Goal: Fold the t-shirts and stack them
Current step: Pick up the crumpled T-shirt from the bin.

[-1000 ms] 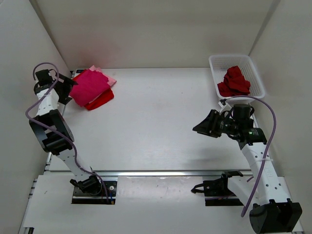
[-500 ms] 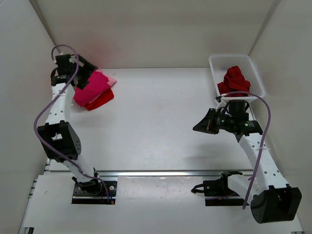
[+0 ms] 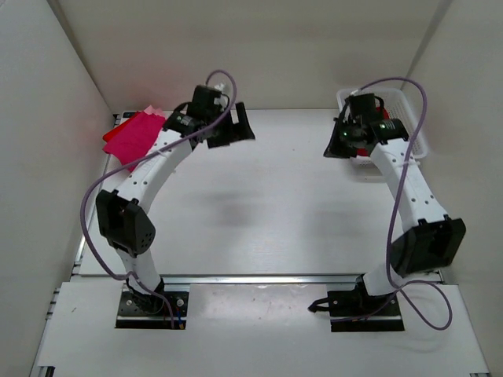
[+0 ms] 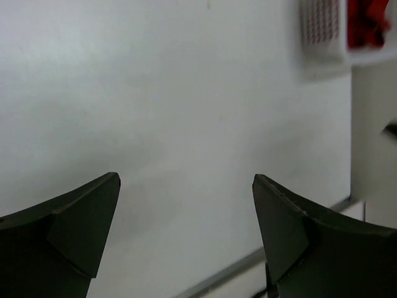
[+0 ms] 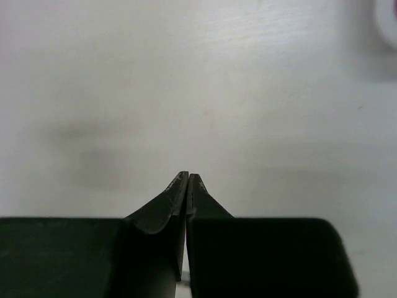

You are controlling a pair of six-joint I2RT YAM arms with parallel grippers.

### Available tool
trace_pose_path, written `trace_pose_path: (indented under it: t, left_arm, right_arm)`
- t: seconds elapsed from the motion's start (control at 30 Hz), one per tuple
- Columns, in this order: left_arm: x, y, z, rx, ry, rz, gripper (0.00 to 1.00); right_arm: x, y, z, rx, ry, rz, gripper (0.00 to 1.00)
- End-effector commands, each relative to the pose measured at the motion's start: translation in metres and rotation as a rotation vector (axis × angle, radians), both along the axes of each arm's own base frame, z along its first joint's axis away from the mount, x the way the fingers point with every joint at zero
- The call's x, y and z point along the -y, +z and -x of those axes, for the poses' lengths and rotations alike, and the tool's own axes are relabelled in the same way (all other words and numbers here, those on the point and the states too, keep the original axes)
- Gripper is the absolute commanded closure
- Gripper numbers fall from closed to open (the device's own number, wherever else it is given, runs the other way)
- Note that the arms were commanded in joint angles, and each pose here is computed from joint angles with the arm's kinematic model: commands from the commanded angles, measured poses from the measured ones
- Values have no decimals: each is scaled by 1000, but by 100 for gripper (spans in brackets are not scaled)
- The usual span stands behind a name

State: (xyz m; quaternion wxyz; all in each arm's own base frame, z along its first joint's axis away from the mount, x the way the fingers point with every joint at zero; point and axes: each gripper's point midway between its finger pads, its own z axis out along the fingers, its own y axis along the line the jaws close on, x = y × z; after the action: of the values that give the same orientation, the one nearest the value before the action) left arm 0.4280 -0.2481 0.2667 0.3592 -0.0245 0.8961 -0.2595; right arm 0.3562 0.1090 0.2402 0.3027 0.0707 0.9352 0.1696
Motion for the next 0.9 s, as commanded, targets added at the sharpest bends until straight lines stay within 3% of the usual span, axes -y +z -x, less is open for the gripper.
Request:
trace_pose_path:
  t: [0.0,0.07,0.17,0.3,0.43,0.47,0.53,0.63,0.87]
  left_arm:
    - [7,-24,62,-109,-164,17,1]
    - [8,-36,81,-118,-268,47,1]
    - [-17,-38,90,-61,-283,-95,1]
    - [19,-29,120,-34,-441,38,1]
    - [47,-54,157,-97,-561,54,1]
    - [51,-55,160,-104,-579,85,2]
    - [50,-69,168,-141,-588,92,2]
    - [47,-81,170,-166,-585,56,1]
    - [58,-90,177,-229,-622,109,1]
  right_arm:
    - [44,7,-30,35,-169,253,100]
    - [55,10,-47,34,-175,202,100]
    - [83,19,-75,57,-299,274,100]
    - [147,14,-93,3,-501,290,100]
    - [184,20,-131,44,-549,286,99]
    - [199,9,-141,26,-561,275,93]
    - [204,10,-154,24,-542,233,70]
    - [205,-10,-174,29,-482,202,60]
    - [177,-36,-199,34,-346,115,36]
